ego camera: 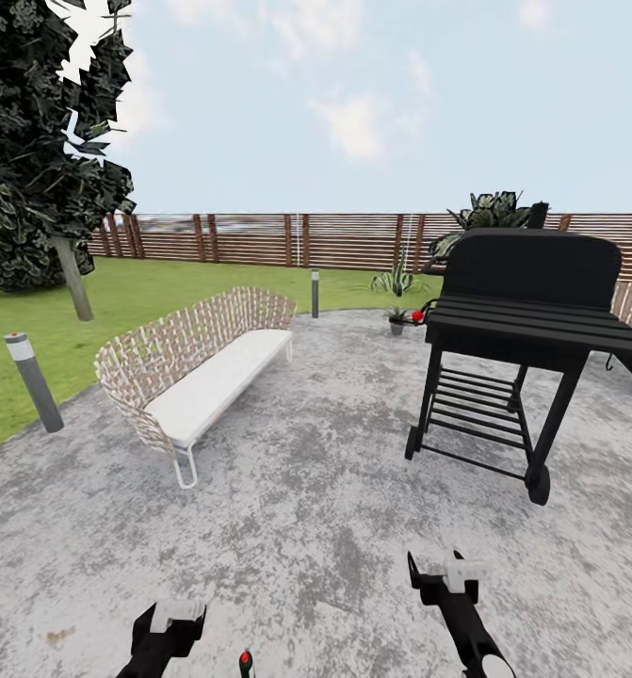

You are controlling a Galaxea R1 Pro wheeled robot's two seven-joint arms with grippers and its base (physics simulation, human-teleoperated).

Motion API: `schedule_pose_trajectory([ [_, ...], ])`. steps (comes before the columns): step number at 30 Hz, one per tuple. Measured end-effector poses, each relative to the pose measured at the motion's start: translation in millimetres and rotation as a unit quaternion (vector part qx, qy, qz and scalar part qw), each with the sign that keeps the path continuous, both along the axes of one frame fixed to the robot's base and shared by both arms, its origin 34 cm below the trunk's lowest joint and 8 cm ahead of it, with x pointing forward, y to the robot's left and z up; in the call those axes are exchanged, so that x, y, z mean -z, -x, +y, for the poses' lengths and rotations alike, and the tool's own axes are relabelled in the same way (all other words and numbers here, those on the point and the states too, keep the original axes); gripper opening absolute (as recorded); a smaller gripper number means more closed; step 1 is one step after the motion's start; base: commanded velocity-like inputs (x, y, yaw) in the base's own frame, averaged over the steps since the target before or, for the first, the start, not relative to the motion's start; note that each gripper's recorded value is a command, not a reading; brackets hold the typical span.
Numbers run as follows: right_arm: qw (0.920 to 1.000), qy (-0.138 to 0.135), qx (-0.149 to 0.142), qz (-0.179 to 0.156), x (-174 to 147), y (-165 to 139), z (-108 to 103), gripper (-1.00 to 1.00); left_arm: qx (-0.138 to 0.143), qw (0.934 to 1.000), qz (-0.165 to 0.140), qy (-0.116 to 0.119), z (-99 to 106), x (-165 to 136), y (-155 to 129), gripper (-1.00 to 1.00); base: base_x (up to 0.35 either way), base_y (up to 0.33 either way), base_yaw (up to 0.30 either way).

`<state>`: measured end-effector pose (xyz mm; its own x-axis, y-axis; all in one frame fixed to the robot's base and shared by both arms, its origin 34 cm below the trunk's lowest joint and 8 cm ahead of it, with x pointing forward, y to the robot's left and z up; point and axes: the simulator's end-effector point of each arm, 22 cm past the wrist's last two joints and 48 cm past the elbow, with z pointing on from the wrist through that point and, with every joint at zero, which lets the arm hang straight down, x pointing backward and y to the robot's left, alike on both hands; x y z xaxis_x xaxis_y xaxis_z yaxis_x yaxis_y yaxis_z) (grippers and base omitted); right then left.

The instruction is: Pick up the pesticide atomizer in the garden and spray insectifuge to fully cover both potted plants in the garden.

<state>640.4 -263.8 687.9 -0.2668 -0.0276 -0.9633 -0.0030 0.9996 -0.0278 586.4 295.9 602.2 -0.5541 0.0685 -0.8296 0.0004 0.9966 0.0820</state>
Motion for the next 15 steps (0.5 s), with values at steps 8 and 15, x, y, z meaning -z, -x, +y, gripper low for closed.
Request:
schedule_pose_trajectory([
  [8, 1.0, -0.001, 0.002, 0.001, 15, 1, -1, 1.0, -0.001, 1.0, 0.0, 0.001, -1, 14, 0, 1.0, 0.0, 0.0, 0.0],
  [15, 1.0, -0.001, 0.004, 0.005, 32, 3, -2, 1.0, -0.001, 1.0, 0.005, 0.002, -1, 31, 3, 1.0, 0.0, 0.0, 0.0],
])
